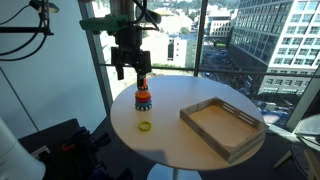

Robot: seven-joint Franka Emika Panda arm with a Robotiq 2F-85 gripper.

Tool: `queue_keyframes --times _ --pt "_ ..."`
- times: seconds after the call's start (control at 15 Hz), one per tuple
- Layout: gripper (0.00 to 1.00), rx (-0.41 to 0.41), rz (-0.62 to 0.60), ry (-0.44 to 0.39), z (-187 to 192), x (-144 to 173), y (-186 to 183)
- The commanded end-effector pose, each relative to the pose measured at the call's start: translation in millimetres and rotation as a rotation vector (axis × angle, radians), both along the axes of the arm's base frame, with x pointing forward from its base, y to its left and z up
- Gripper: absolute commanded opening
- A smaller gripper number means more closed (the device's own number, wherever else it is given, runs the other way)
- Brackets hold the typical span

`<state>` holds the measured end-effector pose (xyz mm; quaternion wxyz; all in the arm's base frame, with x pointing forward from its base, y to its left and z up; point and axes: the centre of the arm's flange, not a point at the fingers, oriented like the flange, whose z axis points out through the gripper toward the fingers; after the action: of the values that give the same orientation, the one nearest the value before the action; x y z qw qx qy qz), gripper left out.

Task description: Put the green ring around the orange rod

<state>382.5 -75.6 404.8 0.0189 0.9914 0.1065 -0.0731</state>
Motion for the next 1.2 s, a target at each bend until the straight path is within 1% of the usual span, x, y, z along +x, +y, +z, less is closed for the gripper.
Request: queue_keyframes --times 0.0,0.2,0.4,0.6,0.67,0.73,0.87,1.13 --pt "1.0 0.002 -0.034 -0.039 -27 22 18" --pt "1.0 0.004 -0.051 -0.061 -50 35 30" --pt "1.0 0.013 -0.067 -0.064 -74 48 41" --pt "1.0 0.024 -0.076 -0.048 -96 57 51" --pt "1.0 0.017 -0.072 -0.037 -101 58 53" --pt "1.0 0.018 -0.053 -0.038 -94 46 47" --pt "1.0 0.015 -0.05 -0.025 -104 49 50" --pt "1.0 0.015 -0.049 -0.026 -105 51 51"
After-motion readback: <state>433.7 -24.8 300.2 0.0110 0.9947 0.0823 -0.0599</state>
